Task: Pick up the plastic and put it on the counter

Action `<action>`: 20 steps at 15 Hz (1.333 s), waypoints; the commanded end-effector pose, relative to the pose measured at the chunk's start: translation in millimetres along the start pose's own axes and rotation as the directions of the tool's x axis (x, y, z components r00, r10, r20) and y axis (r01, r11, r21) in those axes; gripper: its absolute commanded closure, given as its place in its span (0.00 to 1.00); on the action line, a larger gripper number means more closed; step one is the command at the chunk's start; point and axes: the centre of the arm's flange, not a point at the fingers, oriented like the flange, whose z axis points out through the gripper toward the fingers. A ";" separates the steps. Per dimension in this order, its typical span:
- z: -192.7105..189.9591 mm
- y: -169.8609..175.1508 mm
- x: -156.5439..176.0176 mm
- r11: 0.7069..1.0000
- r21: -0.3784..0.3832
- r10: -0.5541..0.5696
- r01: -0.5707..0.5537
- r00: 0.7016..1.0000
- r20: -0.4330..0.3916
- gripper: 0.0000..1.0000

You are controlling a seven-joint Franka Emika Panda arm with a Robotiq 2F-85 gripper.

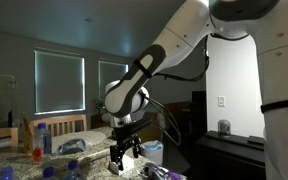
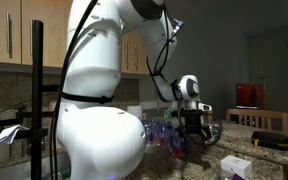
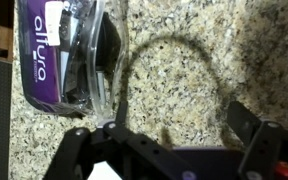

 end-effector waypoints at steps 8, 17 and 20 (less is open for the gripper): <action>-64.5 -3.9 -19.2 0.944 0.196 0.278 -0.265 0.960 -0.039 0.00; -64.5 -1.5 -7.3 0.951 0.183 0.263 -0.250 0.964 -0.044 0.00; -64.5 -1.5 -7.3 0.951 0.183 0.262 -0.250 0.964 -0.044 0.00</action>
